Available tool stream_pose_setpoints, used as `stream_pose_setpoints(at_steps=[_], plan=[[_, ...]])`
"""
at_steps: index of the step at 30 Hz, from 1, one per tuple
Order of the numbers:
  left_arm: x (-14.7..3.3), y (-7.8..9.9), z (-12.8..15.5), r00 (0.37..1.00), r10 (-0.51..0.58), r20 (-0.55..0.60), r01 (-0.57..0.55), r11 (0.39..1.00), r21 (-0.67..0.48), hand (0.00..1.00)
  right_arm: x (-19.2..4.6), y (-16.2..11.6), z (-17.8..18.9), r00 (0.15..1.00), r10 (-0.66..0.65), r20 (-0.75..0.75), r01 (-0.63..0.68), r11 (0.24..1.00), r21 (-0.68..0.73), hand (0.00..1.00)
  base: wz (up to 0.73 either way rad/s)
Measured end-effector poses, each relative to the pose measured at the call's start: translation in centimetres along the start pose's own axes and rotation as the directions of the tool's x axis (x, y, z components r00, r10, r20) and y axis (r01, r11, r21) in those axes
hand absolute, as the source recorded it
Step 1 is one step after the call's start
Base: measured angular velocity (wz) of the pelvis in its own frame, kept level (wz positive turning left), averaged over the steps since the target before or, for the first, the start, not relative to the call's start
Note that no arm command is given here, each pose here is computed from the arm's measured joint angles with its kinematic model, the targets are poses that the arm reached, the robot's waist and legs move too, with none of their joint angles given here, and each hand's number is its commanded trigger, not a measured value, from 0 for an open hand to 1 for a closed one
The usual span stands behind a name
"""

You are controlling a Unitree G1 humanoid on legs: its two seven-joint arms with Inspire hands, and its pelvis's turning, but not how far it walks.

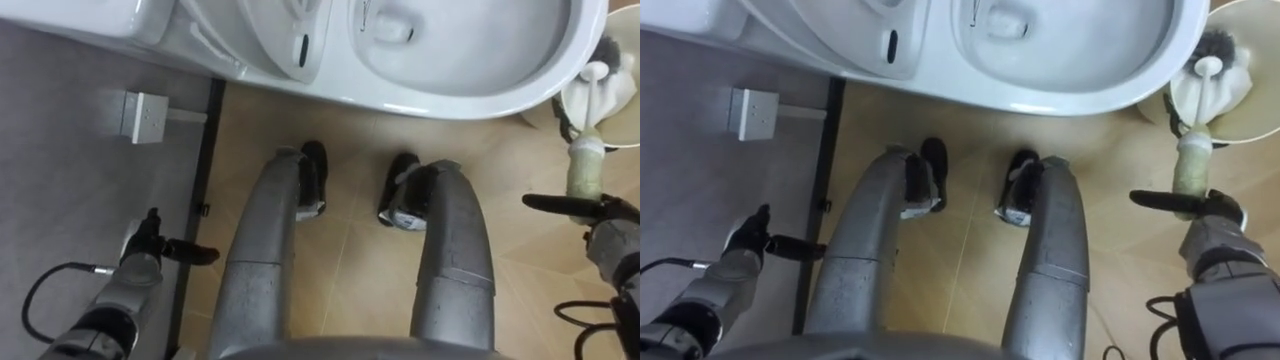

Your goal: Brush toilet

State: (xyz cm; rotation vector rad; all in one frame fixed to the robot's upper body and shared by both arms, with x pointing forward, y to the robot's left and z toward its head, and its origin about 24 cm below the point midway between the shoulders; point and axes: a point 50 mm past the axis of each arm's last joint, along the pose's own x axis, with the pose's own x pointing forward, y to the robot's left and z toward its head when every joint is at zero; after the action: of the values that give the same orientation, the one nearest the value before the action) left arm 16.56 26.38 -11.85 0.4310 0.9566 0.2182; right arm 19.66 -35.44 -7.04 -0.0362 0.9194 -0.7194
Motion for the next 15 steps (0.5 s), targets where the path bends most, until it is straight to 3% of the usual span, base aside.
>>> stream_pose_setpoints(at_steps=[7, 15], plan=[[-0.2, 1.3, -0.3, 1.000, 0.022, 0.016, -0.022, 1.000, 0.019, 0.00, 0.1, -0.7, 0.6, 1.000, 0.008, 0.018, -0.007, 0.999, -0.044, 0.00, 0.00], [-0.6, 1.1, -2.1, 0.999, -0.021, -0.028, 0.021, 0.999, 0.029, 0.00, 0.1, -1.4, 1.1, 0.999, 0.020, 0.027, -0.019, 0.998, -0.053, 0.00, 0.00]])
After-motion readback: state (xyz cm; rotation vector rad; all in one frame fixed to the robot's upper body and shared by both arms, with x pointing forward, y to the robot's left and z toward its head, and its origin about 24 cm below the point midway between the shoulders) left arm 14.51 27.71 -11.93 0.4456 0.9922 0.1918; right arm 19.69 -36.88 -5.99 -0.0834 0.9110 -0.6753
